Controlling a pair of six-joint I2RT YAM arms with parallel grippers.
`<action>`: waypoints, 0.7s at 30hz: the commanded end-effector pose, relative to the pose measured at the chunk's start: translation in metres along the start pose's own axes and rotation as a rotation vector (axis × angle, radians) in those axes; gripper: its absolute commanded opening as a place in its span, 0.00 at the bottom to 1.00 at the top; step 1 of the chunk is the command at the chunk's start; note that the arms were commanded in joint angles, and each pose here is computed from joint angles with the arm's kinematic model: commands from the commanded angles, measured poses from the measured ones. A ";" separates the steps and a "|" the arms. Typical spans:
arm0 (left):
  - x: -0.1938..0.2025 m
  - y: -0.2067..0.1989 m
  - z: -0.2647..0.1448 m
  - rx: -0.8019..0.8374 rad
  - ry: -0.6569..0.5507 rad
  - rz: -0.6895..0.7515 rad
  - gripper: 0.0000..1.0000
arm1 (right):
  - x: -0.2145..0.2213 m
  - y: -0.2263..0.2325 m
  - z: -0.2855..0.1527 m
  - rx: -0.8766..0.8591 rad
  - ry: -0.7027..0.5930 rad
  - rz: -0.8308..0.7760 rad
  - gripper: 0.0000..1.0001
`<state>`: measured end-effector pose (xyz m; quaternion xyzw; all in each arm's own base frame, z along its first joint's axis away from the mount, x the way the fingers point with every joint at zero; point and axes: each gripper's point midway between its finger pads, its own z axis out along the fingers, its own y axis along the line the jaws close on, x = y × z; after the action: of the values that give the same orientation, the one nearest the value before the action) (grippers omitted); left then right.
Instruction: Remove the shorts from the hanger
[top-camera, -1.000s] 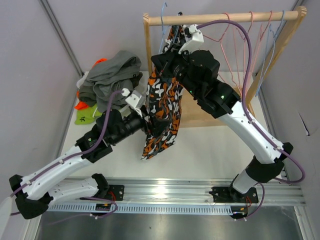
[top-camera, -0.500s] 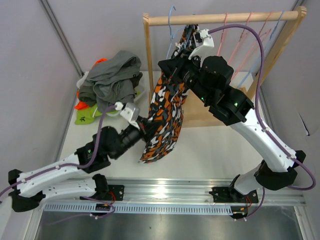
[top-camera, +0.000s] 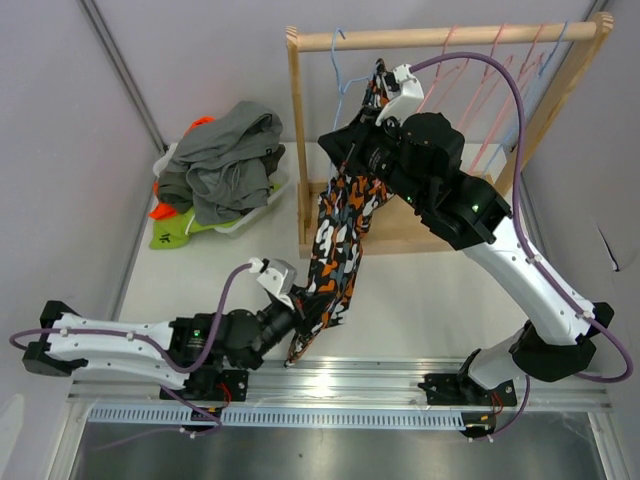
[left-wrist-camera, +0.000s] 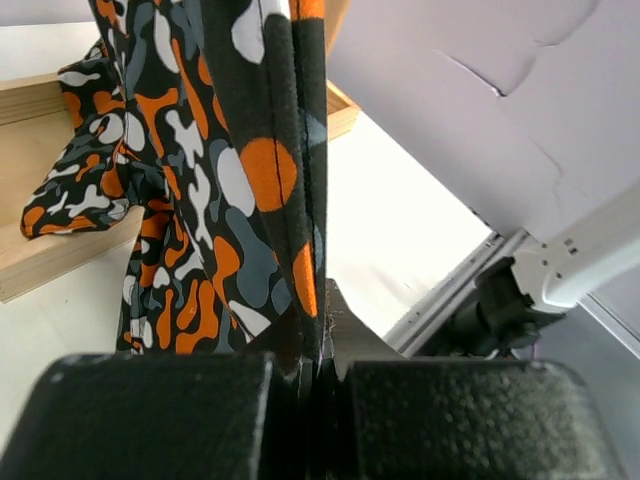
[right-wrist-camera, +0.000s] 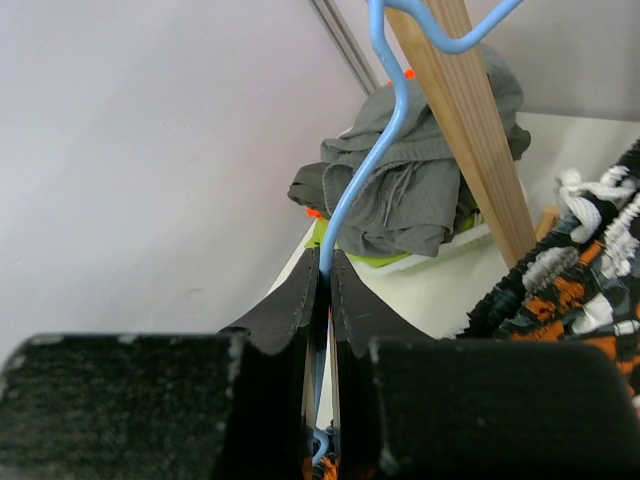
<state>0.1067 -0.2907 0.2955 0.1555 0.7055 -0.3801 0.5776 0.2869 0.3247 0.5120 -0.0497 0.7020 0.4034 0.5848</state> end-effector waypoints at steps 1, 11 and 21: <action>0.033 -0.011 0.006 0.019 0.081 0.088 0.00 | -0.098 0.007 -0.035 -0.020 -0.314 0.041 0.00; 0.076 -0.065 -0.024 0.036 0.133 0.132 0.00 | -0.125 -0.025 -0.019 0.072 -0.342 -0.005 0.00; 0.066 -0.062 -0.029 -0.053 0.094 0.175 0.00 | -0.116 -0.039 -0.027 0.073 -0.316 0.083 0.00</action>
<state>0.0280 -0.3278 0.2444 0.2308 0.7255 -0.3012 0.5742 0.3320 0.2706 0.5346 0.0636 0.6941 0.4039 0.5925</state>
